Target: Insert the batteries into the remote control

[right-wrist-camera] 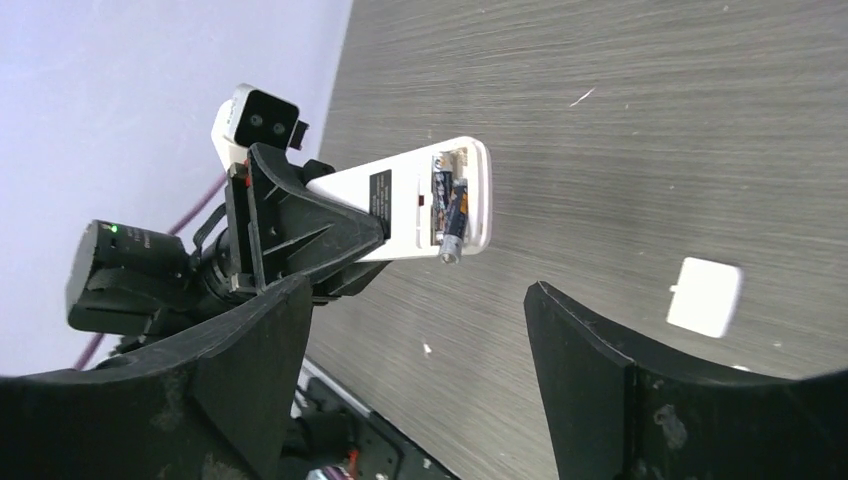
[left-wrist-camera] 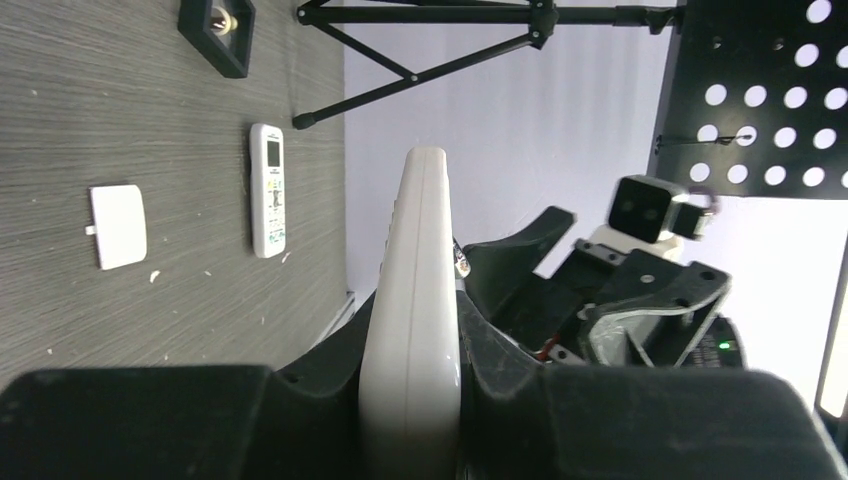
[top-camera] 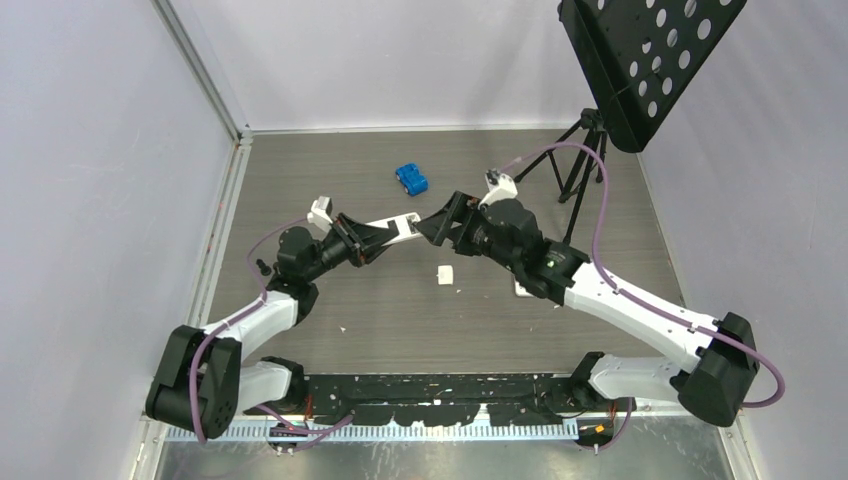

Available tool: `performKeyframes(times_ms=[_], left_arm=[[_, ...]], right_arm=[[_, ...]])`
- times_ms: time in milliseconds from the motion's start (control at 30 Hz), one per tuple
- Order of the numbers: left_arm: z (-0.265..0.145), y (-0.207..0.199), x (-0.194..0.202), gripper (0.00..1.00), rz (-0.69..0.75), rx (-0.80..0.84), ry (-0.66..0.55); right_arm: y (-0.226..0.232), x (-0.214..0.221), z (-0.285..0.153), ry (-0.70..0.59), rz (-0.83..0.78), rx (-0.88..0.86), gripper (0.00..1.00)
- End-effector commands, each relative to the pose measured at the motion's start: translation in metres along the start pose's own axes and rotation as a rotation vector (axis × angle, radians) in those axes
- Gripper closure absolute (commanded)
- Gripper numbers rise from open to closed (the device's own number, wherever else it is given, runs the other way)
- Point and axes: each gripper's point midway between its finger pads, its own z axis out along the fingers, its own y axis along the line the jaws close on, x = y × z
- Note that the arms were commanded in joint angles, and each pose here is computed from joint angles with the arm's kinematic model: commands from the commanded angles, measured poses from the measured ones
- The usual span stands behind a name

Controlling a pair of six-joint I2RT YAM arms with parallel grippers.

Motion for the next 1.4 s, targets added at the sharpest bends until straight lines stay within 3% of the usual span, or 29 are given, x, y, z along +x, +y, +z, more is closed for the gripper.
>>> performKeyframes(times_ms=[0, 200, 500, 833, 1167, 1367], left_arm=[[-0.004, -0.033, -0.002, 1.0, 0.024, 0.112, -0.021], [-0.006, -0.042, -0.003, 1.0, -0.014, 0.141, -0.032], [-0.01, -0.041, -0.007, 1.0, -0.072, 0.159, -0.072], [-0.013, -0.046, -0.006, 1.0, -0.125, 0.193, -0.07], [-0.015, -0.046, -0.007, 1.0, -0.152, 0.204, -0.074], [-0.014, -0.044, -0.007, 1.0, -0.154, 0.2, -0.071]], right_arm=[[0.025, -0.023, -0.008, -0.141, 0.211, -0.159, 0.16], [0.027, -0.021, -0.004, -0.171, 0.444, -0.236, 0.11], [0.034, -0.026, 0.008, -0.193, 0.598, -0.303, 0.11], [0.027, -0.016, 0.025, -0.163, 0.642, -0.263, 0.21], [0.026, -0.008, 0.044, -0.148, 0.633, -0.258, 0.45], [0.023, -0.008, 0.045, -0.158, 0.62, -0.249, 0.49]])
